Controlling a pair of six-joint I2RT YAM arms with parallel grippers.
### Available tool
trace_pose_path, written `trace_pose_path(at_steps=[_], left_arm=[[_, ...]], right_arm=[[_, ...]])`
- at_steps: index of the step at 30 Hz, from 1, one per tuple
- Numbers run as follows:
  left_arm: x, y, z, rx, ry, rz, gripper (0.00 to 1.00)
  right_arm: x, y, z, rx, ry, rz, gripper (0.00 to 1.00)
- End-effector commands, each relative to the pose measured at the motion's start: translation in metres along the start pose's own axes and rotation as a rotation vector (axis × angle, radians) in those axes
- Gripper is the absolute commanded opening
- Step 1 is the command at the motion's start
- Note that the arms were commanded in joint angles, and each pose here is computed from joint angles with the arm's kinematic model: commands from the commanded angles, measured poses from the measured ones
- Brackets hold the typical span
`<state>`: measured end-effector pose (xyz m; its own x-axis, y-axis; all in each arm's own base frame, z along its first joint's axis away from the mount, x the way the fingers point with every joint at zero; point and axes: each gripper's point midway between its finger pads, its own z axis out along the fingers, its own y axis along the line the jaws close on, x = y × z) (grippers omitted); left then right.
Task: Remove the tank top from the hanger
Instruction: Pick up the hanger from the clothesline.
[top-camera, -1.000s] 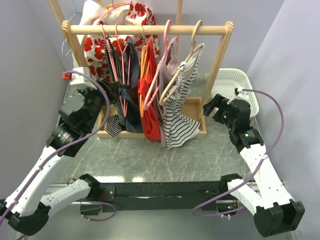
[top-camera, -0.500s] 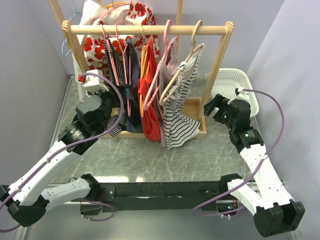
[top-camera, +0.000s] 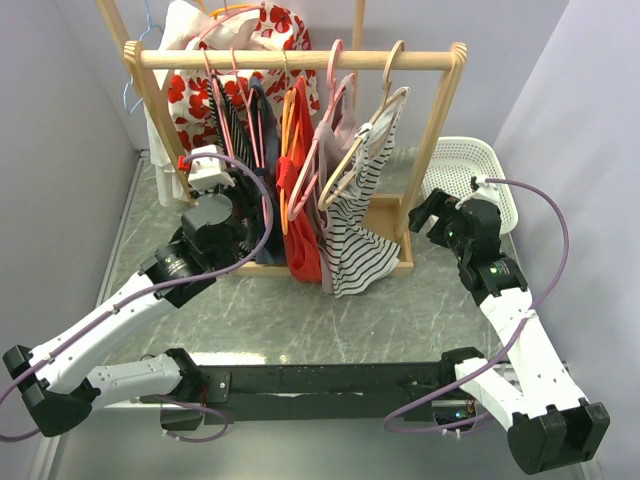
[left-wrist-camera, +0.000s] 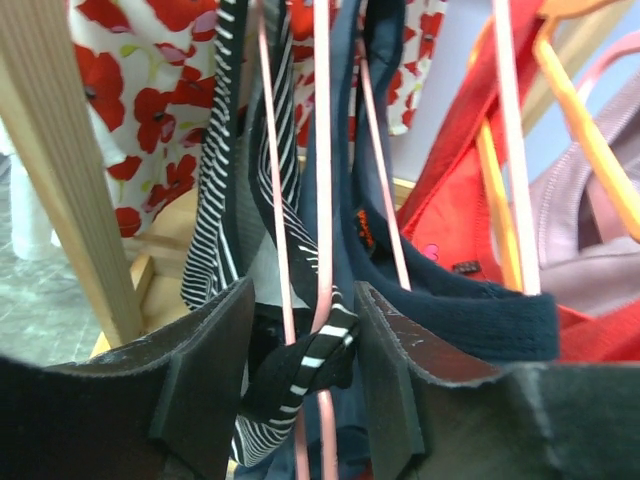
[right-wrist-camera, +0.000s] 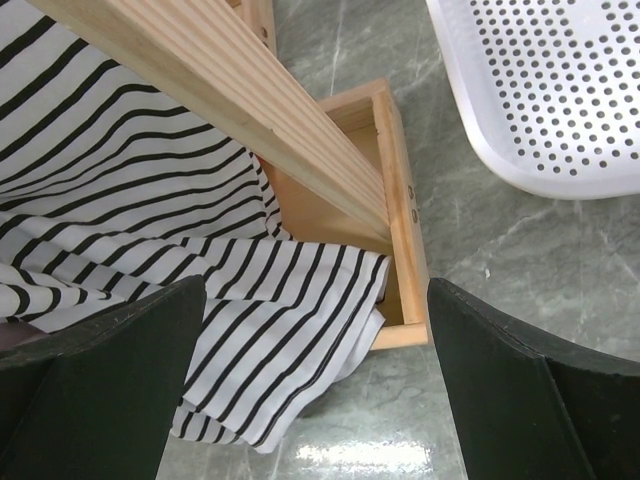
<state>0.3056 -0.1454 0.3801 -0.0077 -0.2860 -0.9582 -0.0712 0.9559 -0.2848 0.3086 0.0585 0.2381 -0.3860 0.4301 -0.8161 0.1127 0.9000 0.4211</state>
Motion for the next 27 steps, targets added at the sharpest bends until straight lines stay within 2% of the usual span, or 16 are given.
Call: trace_pose_path(at_steps=[1,6,9,22,27], left_arm=[[-0.009,0.008,0.0,-0.055,-0.04,-0.023,0.36],[-0.014,0.008,-0.002,-0.046,-0.049,-0.022,0.1],[-0.021,0.01,-0.005,-0.039,-0.051,-0.031,0.01],[-0.072,0.039,-0.049,0.006,-0.01,-0.015,0.01],[-0.079,0.053,-0.061,0.008,-0.009,-0.014,0.01]], right_arm=[[-0.001,-0.004,0.001,0.018,-0.008,-0.015,1.0],[-0.001,-0.005,0.002,0.021,-0.006,-0.018,1.0],[-0.001,-0.005,0.002,0.021,-0.006,-0.018,1.0],[0.002,-0.004,0.002,0.01,0.002,-0.014,1.0],[0.004,-0.002,0.004,0.002,0.013,-0.012,1.0]])
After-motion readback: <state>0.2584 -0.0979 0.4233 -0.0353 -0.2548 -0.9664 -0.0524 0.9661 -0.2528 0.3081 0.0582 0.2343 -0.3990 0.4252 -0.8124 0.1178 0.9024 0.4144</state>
